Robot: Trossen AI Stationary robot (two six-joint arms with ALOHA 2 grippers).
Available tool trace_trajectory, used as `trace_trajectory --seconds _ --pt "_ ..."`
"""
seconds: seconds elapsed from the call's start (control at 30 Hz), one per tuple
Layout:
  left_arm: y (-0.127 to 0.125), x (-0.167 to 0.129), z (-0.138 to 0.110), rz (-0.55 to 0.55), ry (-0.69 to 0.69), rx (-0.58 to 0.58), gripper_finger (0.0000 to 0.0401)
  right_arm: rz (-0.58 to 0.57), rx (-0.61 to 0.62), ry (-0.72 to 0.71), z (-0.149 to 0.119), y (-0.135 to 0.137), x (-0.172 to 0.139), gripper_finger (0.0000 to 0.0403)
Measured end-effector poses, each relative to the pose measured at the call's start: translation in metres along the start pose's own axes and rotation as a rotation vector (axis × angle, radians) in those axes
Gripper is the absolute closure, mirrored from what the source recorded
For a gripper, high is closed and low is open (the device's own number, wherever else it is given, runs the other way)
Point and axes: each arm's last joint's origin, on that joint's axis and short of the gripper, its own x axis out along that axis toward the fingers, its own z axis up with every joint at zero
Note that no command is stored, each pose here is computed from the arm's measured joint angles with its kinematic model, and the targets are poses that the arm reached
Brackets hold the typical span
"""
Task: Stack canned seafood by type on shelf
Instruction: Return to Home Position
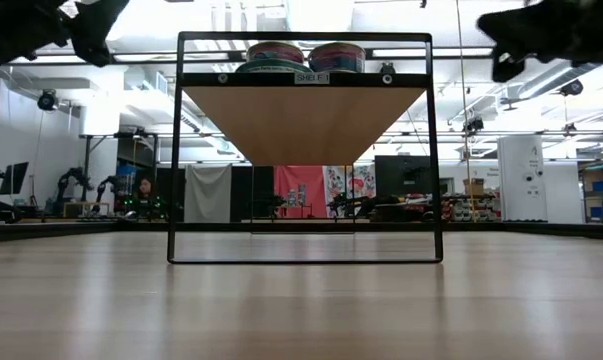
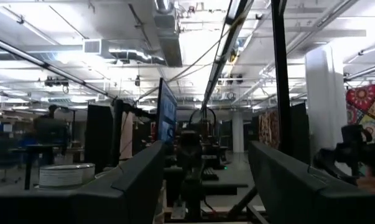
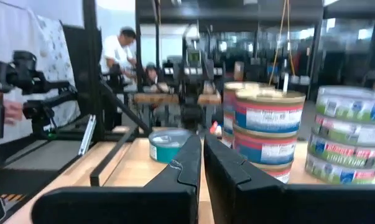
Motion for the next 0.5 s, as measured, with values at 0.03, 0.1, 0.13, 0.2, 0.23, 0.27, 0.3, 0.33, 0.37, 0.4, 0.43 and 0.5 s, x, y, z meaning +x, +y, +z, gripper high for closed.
trace_trajectory --seconds 0.03,0.1,0.13,0.2,0.23,0.27,0.3,0.33,0.37,0.4,0.43,0.5 --pt "0.000 0.000 -0.001 -0.002 0.000 -0.001 0.0184 0.008 -0.013 -0.017 -0.003 0.001 -0.004 0.0392" --pt "-0.001 -0.001 -0.005 -0.030 0.019 -0.016 0.0184 0.012 -0.032 -0.045 -0.010 0.004 -0.011 0.0392" --pt "-0.001 0.000 -0.008 -0.050 0.035 -0.030 0.0184 0.013 -0.041 -0.062 -0.013 0.005 -0.014 0.0392" --pt "-0.002 0.000 -0.009 -0.077 0.046 -0.090 0.0184 0.015 -0.062 -0.104 -0.018 0.006 -0.020 0.0392" --pt "-0.002 0.000 -0.009 -0.079 0.042 -0.145 0.0184 0.018 -0.072 -0.119 -0.020 0.007 -0.022 0.0392" --pt "-0.002 0.000 -0.008 -0.077 0.045 -0.218 0.0184 0.020 -0.084 -0.128 -0.022 0.007 -0.021 0.0392" --pt "-0.002 0.000 -0.009 -0.078 0.051 -0.296 0.0184 0.040 -0.087 -0.122 -0.026 0.007 -0.021 0.0392" --pt "-0.002 0.000 -0.009 -0.076 0.055 -0.379 0.0184 0.049 -0.095 -0.126 -0.027 0.007 -0.020 0.0392" --pt "-0.002 0.000 -0.009 -0.075 0.056 -0.444 0.0184 0.056 -0.106 -0.145 -0.027 0.007 -0.020 0.0392" --pt "-0.002 0.000 -0.008 -0.074 0.053 -0.484 0.0184 0.058 -0.104 -0.155 -0.028 0.007 -0.019 0.0392" --pt "-0.002 0.000 -0.008 -0.071 0.053 -0.515 0.0184 0.059 -0.096 -0.144 -0.032 0.007 -0.019 0.0392" --pt "-0.002 0.000 -0.008 -0.068 0.056 -0.542 0.0184 0.058 -0.098 -0.136 -0.036 0.007 -0.019 0.0392"
